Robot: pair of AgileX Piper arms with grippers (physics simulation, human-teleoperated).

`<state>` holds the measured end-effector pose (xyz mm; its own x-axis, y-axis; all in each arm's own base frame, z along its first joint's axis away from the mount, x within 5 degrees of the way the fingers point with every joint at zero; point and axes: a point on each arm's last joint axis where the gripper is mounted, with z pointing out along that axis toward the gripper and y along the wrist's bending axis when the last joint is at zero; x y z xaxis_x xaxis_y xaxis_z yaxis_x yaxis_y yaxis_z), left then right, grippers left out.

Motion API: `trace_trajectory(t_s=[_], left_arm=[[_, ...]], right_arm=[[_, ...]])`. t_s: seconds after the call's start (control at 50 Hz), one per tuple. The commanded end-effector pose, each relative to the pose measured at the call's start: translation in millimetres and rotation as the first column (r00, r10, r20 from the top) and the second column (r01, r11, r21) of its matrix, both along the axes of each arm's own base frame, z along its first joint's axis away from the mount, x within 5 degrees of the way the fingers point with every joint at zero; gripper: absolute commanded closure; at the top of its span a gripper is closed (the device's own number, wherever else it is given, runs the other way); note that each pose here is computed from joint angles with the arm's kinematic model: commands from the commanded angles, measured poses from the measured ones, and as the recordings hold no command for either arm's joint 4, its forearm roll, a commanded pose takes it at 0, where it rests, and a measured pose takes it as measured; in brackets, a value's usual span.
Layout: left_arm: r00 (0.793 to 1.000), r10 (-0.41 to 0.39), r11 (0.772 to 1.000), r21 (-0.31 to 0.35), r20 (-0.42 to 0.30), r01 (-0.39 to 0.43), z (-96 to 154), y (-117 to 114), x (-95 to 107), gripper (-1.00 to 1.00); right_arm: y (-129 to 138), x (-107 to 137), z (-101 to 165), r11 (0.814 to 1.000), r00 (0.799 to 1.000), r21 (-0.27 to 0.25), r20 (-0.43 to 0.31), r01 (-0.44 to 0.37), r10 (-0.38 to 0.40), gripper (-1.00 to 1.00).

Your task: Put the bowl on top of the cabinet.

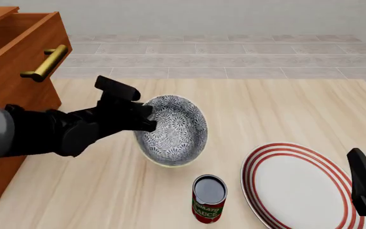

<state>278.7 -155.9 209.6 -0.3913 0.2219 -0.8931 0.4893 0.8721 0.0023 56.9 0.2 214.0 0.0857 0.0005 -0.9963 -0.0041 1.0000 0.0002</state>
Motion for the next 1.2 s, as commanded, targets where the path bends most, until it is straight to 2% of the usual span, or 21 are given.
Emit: trace_trajectory(t_s=[0.02, 0.28, 0.52, 0.66, 0.8, 0.9, 1.04, 1.06, 1.2], left_arm=[[0.998, 0.01, 1.0, -0.029, 0.06, -0.008, 27, 10, -12, 1.0], [0.988, 0.044, 0.998, -0.056, 0.146, -0.037, 67, 29, -22, 1.0], [0.975, 0.032, 0.996, -0.089, 0.221, -0.012, 110, 43, -60, 1.0], [0.969, -0.001, 0.996, -0.088, 0.246, 0.023, 121, 46, -82, 1.0], [0.964, 0.0, 0.99, -0.135, 0.264, 0.037, 139, 54, -103, 1.0], [0.961, 0.031, 0.981, -0.193, 0.276, 0.024, 155, 64, -117, 1.0], [0.952, 0.063, 0.974, -0.227, 0.298, 0.007, 171, 75, -129, 1.0], [0.955, 0.069, 0.969, -0.248, 0.29, 0.005, 174, 77, -133, 1.0], [0.947, 0.08, 0.963, -0.27, 0.311, 0.007, 187, 86, -148, 1.0]], right_arm=[[0, 0, 0, 1.0, 1.0, 0.0, 0.0, 0.0, 0.0, -1.0], [0, 0, 0, 1.0, 1.0, 0.0, 0.0, 0.0, 0.0, -1.0], [0, 0, 0, 1.0, 1.0, 0.0, 0.0, 0.0, 0.0, -1.0], [0, 0, 0, 1.0, 1.0, 0.0, 0.0, 0.0, 0.0, -1.0], [0, 0, 0, 1.0, 1.0, 0.0, 0.0, 0.0, 0.0, -1.0], [0, 0, 0, 1.0, 1.0, -0.001, 0.0, 0.0, 0.0, -1.0], [0, 0, 0, 1.0, 1.0, 0.0, 0.0, 0.0, 0.0, -1.0], [0, 0, 0, 1.0, 1.0, 0.0, 0.0, 0.0, 0.0, -1.0], [0, 0, 0, 1.0, 1.0, 0.0, 0.0, 0.0, 0.0, -1.0]])
